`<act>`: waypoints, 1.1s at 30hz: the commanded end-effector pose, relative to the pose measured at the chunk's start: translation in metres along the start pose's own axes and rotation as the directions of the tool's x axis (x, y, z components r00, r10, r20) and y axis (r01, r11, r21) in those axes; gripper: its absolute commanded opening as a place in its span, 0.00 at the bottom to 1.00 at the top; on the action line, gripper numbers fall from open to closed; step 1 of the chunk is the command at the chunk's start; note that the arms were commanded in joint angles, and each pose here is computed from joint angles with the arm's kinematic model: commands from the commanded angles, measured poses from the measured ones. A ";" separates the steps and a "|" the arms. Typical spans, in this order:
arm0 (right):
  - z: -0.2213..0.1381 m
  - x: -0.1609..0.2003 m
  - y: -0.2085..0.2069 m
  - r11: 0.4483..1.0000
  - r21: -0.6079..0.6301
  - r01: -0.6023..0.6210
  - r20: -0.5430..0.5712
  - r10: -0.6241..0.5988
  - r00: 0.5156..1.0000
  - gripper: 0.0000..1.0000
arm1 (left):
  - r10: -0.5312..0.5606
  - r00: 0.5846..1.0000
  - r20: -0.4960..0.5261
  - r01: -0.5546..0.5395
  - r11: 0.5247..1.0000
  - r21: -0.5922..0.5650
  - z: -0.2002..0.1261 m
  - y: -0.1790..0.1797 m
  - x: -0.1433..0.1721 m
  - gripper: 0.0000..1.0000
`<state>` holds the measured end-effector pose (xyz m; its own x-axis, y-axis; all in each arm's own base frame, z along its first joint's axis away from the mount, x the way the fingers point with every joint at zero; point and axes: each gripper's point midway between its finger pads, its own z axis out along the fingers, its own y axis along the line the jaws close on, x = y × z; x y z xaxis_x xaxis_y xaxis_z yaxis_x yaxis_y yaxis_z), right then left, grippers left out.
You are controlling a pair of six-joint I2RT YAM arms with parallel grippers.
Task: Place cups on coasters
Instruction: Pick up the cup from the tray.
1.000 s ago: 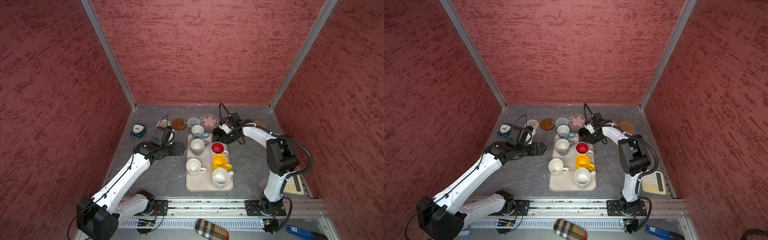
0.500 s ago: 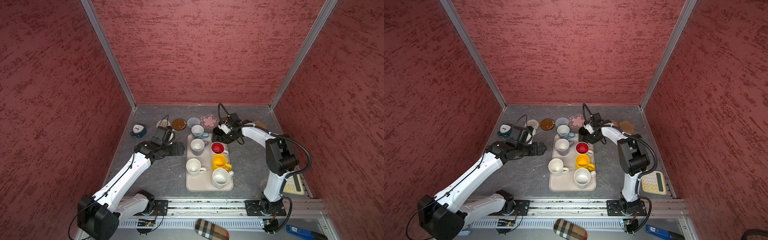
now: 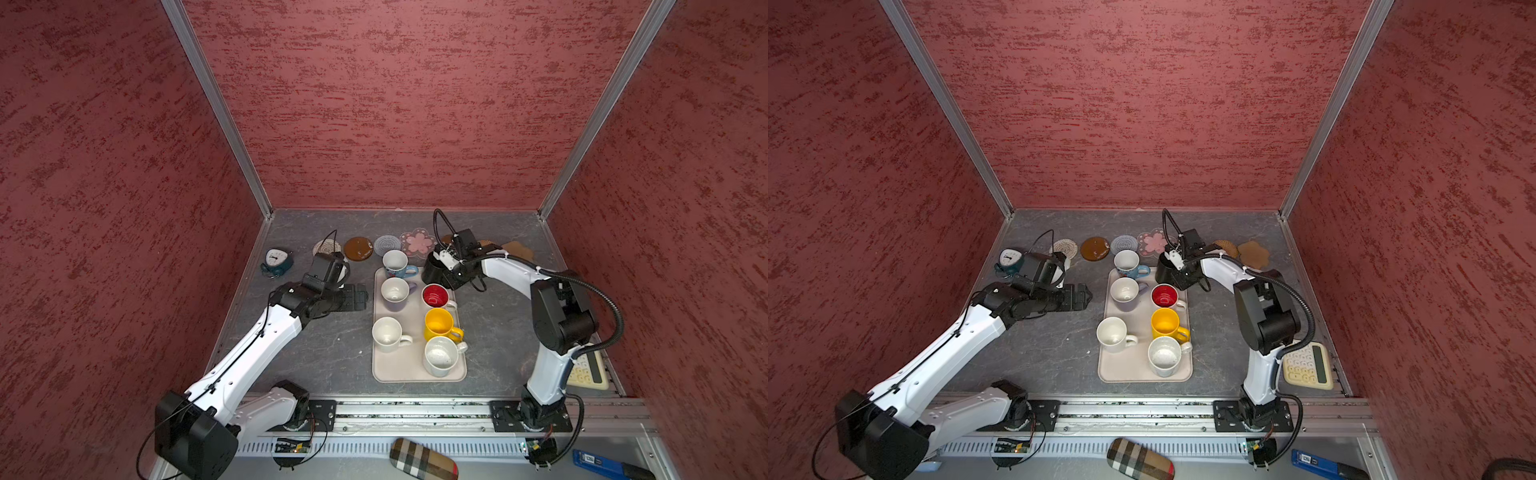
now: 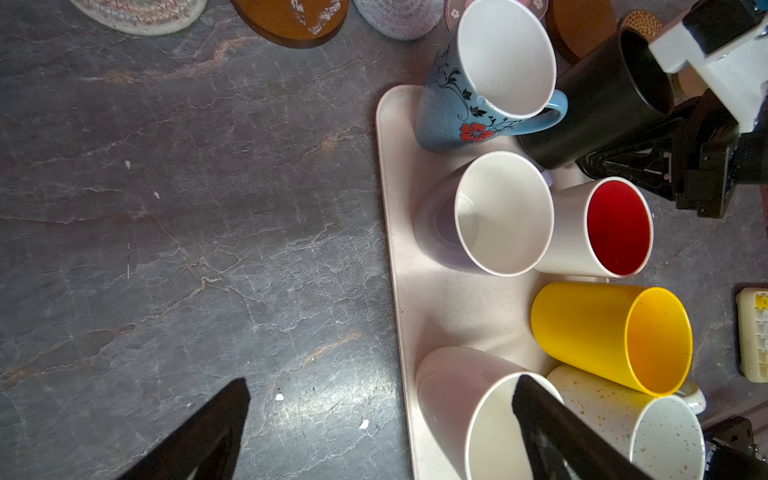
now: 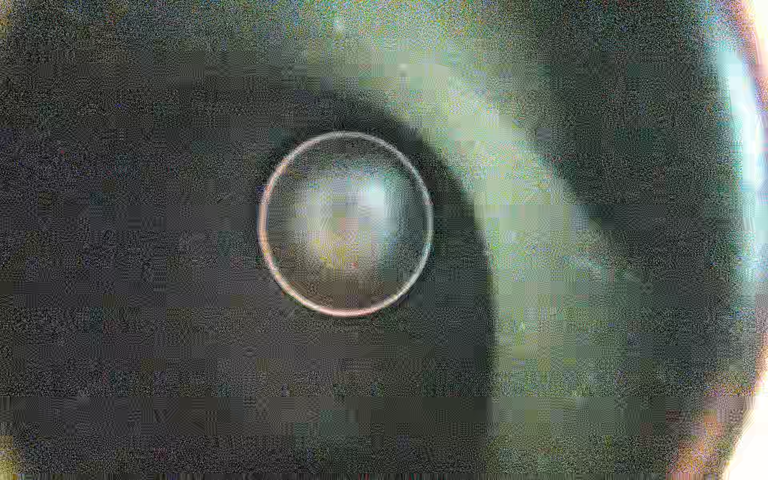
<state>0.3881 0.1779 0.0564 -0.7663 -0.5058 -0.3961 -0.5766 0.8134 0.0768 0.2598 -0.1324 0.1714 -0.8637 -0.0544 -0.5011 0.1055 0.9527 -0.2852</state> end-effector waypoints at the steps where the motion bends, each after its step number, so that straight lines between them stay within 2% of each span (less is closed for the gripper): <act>1: -0.023 -0.028 -0.002 0.999 0.045 0.015 0.124 -0.021 0.992 0.12 | 0.009 1.000 0.006 -0.008 1.000 -0.020 -0.002 0.002 -0.003 1.00; 7: -0.038 -0.036 0.003 0.999 0.049 0.005 0.185 -0.014 0.983 0.03 | 0.007 1.000 0.010 -0.007 1.000 -0.024 -0.004 0.003 -0.005 1.00; 17: -0.071 -0.056 0.002 0.996 0.068 -0.064 0.294 0.042 0.955 0.00 | 0.005 0.999 0.044 -0.004 1.000 -0.023 -0.015 -0.001 -0.018 1.00; 26: -0.106 -0.062 -0.011 0.969 0.126 -0.214 0.332 0.162 0.929 0.00 | 0.025 0.997 0.078 -0.027 0.999 0.017 -0.034 -0.017 -0.037 0.99; 33: -0.139 -0.059 -0.030 0.907 0.204 -0.368 0.379 0.274 0.884 0.00 | 0.037 0.997 0.069 -0.041 0.997 0.060 -0.043 -0.035 -0.050 0.99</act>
<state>0.3931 0.1530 0.1473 -0.8041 -0.2194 -0.5525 -0.2898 0.9562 0.0421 0.2797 -0.1430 0.2359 -0.8158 -0.0666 -0.5745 0.1365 0.9431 -0.3031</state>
